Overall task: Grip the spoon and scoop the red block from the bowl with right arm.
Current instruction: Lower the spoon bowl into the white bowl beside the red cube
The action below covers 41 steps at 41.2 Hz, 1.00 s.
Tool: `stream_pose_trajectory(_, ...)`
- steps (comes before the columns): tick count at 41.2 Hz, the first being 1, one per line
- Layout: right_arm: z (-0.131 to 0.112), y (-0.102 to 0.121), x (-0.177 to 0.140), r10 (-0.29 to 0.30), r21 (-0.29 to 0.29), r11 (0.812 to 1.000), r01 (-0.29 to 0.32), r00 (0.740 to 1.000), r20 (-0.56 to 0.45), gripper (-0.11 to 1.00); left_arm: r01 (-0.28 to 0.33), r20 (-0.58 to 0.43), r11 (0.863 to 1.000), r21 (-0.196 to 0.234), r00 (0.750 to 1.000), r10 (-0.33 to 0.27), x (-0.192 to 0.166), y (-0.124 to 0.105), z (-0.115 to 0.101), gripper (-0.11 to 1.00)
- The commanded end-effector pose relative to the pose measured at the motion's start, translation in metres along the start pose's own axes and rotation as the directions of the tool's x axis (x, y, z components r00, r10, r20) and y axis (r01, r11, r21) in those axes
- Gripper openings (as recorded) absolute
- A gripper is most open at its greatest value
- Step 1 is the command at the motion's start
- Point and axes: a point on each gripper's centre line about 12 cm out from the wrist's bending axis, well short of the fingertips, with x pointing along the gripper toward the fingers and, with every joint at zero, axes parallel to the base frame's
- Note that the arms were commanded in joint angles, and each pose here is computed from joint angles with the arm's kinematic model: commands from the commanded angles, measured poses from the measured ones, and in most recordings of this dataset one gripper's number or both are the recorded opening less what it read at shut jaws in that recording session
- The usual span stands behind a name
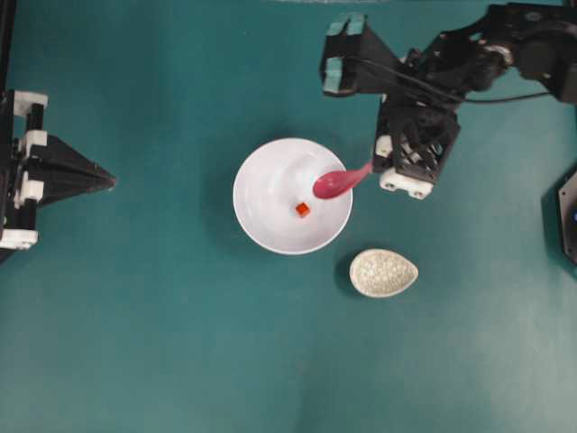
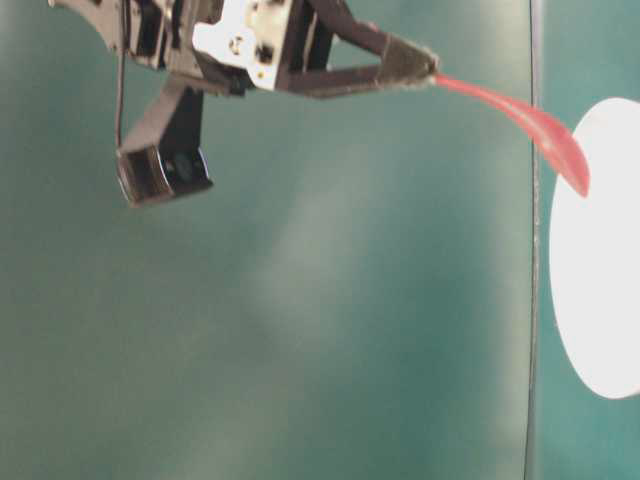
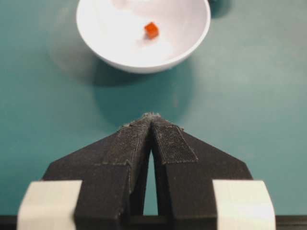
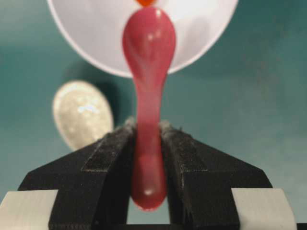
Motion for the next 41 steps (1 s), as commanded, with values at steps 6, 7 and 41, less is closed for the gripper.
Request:
stream_pose_trajectory(6, 0.018, 0.000, -0.001, -0.001, -0.017, 1.000, 0.000, 0.999, -0.035, 0.24, -0.004, 0.031, 1.000, 0.002, 1.000, 0.003, -0.001, 0.001, 0.012, 0.00)
stream_pose_trajectory(7, 0.019, 0.001, 0.000, 0.000, -0.018, 1.000, -0.001, 0.999, -0.039, 0.24, -0.004, 0.029, 1.000, 0.002, 1.000, 0.003, 0.000, 0.001, 0.012, 0.00)
stream_pose_trajectory(41, 0.027, 0.014, 0.038, 0.019, -0.054, 0.998, -0.027, 0.989, -0.149, 0.24, -0.004, 0.034, 1.000, 0.007, 0.999, 0.003, -0.001, 0.001, 0.012, 0.00)
